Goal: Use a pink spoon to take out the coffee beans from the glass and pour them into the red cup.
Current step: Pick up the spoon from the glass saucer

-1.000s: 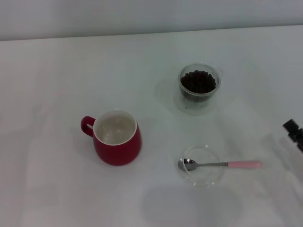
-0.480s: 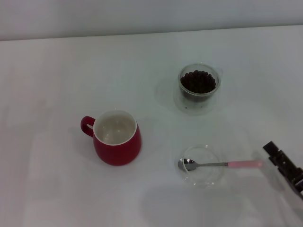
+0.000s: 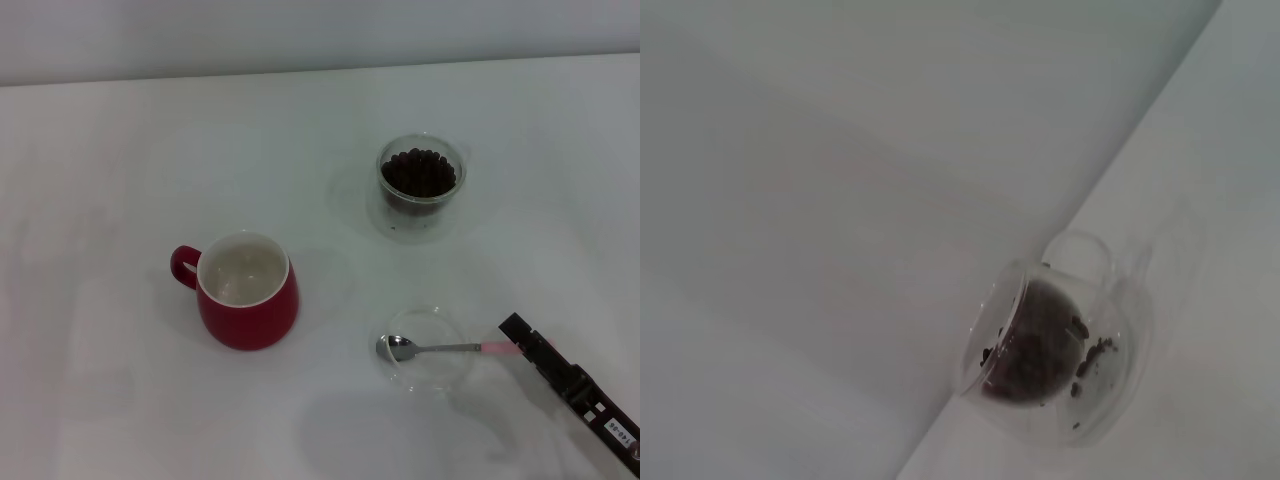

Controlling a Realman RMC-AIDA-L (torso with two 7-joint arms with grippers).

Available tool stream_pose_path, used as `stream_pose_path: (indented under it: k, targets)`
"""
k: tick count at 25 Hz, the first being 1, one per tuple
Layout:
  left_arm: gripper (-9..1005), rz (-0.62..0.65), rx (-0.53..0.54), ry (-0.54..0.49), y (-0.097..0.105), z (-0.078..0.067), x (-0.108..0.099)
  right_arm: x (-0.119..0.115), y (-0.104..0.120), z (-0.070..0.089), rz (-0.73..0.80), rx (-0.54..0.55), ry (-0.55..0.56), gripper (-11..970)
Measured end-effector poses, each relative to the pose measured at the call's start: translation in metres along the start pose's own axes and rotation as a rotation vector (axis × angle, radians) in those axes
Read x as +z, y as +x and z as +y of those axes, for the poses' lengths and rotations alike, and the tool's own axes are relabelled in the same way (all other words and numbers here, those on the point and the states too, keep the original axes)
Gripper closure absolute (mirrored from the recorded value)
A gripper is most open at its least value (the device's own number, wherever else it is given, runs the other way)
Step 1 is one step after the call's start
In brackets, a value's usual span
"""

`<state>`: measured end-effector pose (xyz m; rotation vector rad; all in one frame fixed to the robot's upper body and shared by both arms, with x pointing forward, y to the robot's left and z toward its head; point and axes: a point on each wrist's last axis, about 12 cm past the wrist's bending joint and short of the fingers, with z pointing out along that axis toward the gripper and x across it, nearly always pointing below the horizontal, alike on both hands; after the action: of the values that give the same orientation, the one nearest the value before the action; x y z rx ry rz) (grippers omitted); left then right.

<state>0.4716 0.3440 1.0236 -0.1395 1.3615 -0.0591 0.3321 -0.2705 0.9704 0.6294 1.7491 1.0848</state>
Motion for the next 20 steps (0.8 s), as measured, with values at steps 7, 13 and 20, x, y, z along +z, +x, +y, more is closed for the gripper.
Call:
stream_pose_path:
  k: [7,13,20]
  targets:
    - [104,-0.004,-0.003,0.005,-0.0001,-0.0023,0.0024,0.0024,0.0015,0.0005,0.031,-0.005,-0.011,98]
    - [104,-0.005,-0.005,0.008,-0.0002,-0.0032,0.0032,0.0043,-0.0001,-0.0019,0.045,-0.009,-0.002,181]
    - [104,-0.006,-0.006,0.006,-0.0003,-0.0031,0.0033,0.0059,-0.0019,-0.0026,0.045,-0.005,-0.003,404]
